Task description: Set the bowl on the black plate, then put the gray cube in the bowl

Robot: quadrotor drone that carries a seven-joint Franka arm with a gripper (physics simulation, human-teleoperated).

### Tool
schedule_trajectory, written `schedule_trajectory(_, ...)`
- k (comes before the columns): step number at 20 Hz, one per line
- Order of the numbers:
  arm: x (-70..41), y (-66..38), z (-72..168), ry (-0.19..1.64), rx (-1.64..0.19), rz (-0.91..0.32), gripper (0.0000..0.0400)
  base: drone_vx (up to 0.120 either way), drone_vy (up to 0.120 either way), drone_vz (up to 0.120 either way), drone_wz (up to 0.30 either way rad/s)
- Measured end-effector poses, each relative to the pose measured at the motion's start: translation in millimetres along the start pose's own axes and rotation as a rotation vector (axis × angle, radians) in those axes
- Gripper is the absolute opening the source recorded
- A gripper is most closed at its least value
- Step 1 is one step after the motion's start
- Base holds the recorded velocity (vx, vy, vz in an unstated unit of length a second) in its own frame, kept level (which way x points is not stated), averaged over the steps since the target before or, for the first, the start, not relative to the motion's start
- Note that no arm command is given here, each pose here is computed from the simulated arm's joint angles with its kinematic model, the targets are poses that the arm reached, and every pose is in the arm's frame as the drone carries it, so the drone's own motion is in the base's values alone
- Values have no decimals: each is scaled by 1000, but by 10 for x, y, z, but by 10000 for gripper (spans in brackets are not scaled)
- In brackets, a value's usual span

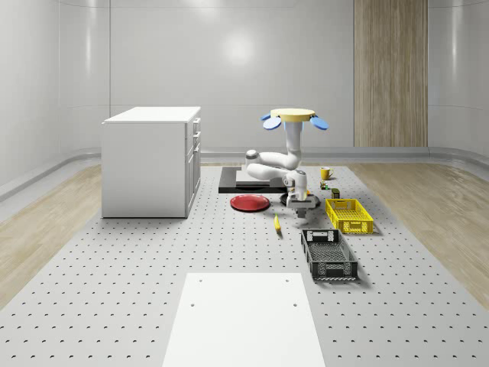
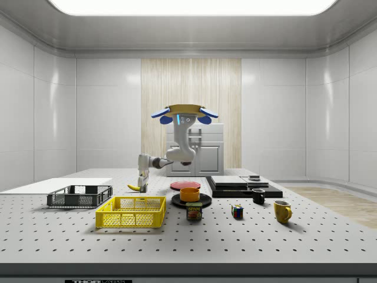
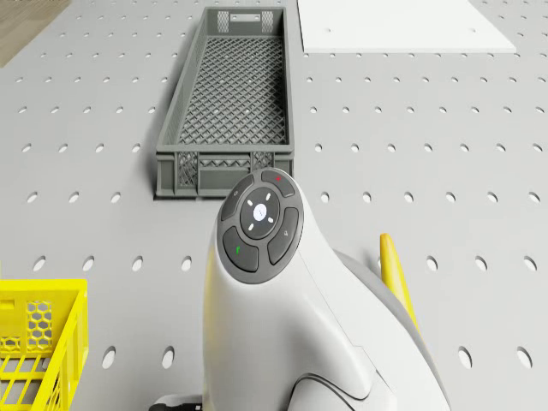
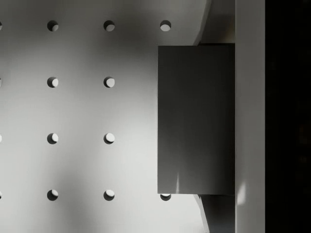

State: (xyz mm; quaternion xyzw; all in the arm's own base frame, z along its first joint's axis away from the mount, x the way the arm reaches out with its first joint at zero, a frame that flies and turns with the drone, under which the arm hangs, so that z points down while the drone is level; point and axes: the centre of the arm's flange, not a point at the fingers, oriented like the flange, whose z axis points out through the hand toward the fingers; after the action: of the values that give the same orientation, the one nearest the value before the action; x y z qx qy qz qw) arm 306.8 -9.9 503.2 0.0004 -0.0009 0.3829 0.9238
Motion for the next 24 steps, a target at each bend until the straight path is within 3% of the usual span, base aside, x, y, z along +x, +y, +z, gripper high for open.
schedule_trajectory(6,0,0,-77,0,0,1,253,-80,113,120,0)
schedule_trajectory(11,0,0,-96,0,0,1,253,-104,120,8,0)
schedule_trajectory(17,0,0,-103,0,0,1,253,0,0,120,0)
schedule_trajectory(21,0,0,-104,0,0,1,253,-100,-10,10,0)
schedule_trajectory(24,0,0,-105,0,0,1,253,-120,-120,0,0)
